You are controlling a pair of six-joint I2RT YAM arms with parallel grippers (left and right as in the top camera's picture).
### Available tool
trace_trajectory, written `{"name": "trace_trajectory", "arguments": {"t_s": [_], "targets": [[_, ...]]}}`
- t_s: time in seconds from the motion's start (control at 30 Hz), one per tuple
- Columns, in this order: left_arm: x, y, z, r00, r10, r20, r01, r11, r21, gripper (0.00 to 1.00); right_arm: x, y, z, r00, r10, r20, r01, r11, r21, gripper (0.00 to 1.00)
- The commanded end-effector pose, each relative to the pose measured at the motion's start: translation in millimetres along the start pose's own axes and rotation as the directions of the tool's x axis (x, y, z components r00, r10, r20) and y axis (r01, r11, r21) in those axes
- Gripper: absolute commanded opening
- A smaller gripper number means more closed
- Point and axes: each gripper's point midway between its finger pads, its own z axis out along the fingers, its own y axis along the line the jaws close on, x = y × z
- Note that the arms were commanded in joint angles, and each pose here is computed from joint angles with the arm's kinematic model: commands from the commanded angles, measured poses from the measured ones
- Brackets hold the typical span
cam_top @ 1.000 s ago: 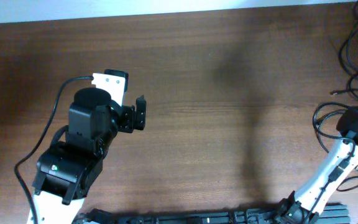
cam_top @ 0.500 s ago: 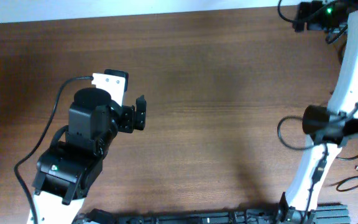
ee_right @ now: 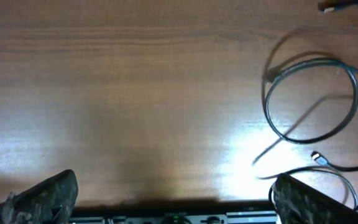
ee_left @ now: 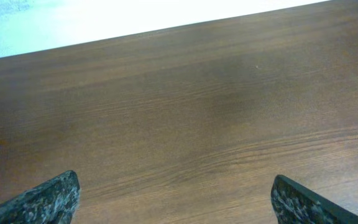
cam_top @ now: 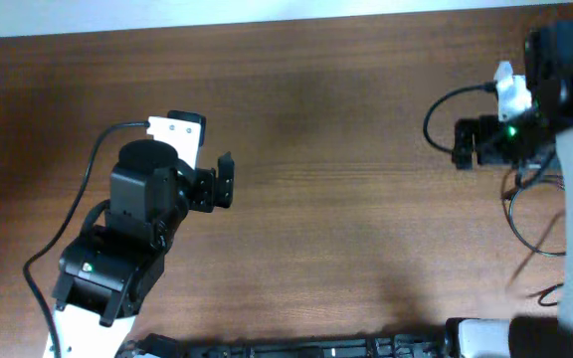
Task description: Untangle cables
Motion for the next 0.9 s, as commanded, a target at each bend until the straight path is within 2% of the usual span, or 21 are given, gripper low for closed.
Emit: {"name": "trace_trajectory", "arguments": {"t_s": [0.0,0.37,0.87], "targets": [[-4.7,-1.4,-2.3,1.000,-0.004,0.012,0.004,1.000,0.010,0.99,4.4,0.5,1.1,0.999,0.017,0.028,-0.017,1.000,0.006,1.00],[-4.7,-1.4,-2.3,1.000,-0.004,0.012,0.004,1.000,0.010,0.99,-33.3,1.5,8.1,0.986,0.028,0.166,-0.027,1.000,-0.007,1.00],[-4.7,-1.4,-2.3,1.000,-0.004,0.012,0.004,1.000,0.010,0.99,-34.5,1.4,7.9,0.985,0.028,0.171,-0.027,1.000,-0.006,1.00]]}}
